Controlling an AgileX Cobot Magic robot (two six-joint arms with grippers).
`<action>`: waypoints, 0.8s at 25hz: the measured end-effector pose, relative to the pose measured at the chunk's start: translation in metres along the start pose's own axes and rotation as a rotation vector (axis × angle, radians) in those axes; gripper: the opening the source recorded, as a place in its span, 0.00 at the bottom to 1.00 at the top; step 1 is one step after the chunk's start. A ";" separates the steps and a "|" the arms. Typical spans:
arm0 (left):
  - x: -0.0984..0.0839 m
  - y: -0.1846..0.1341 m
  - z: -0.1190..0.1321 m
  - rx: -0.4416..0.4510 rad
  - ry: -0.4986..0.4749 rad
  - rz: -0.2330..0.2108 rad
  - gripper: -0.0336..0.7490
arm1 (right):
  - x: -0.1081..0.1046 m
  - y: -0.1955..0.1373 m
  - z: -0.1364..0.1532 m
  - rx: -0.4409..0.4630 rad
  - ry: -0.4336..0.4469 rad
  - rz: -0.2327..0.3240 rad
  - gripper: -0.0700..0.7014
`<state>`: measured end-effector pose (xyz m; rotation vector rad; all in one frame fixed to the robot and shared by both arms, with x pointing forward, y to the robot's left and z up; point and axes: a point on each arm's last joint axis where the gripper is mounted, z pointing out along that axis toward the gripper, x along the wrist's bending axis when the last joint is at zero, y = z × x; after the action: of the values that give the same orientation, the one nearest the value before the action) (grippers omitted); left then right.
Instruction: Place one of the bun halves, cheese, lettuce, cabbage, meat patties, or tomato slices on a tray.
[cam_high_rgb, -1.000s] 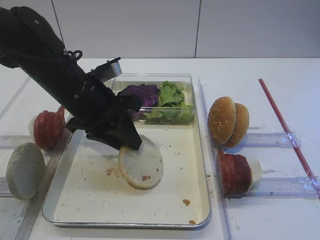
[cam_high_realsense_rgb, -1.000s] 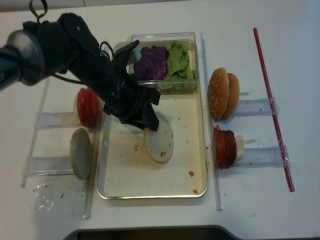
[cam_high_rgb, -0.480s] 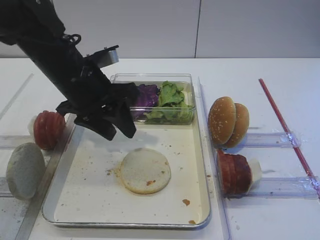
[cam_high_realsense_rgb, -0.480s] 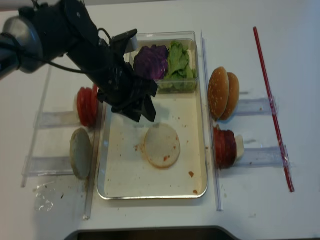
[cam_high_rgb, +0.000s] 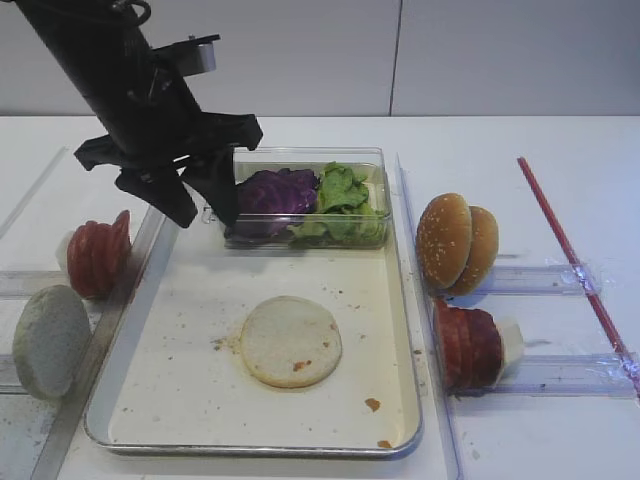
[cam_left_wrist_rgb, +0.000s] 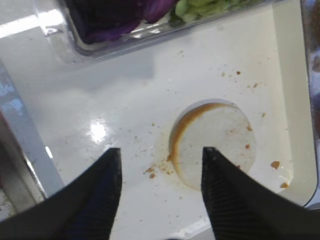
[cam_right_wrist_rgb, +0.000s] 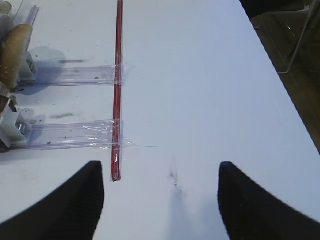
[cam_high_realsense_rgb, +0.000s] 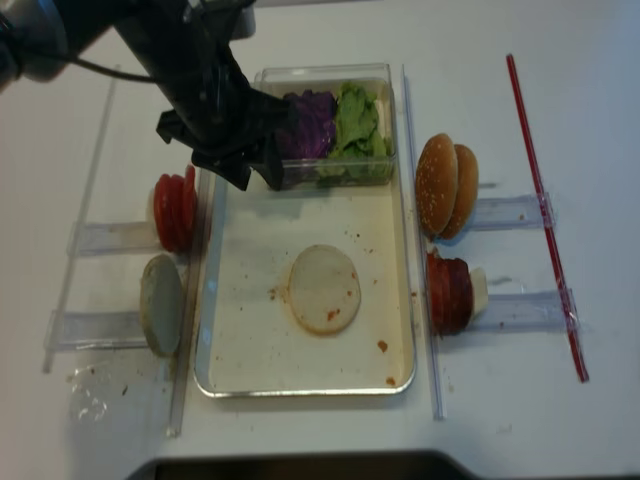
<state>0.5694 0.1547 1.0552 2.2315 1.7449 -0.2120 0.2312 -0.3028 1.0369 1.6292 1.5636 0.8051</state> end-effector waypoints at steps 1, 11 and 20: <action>0.001 0.000 -0.001 -0.002 0.015 -0.004 0.49 | 0.000 0.000 0.000 0.000 0.000 0.000 0.75; 0.009 -0.010 -0.035 -0.088 0.168 0.012 0.49 | 0.000 0.000 0.000 0.000 0.000 0.000 0.75; 0.050 -0.022 -0.067 -0.154 0.233 -0.095 0.49 | 0.000 0.000 0.000 0.000 0.000 0.000 0.75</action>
<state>0.5562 0.2269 1.1002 2.1349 1.9155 0.1652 0.2312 -0.3028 1.0369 1.6292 1.5636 0.8051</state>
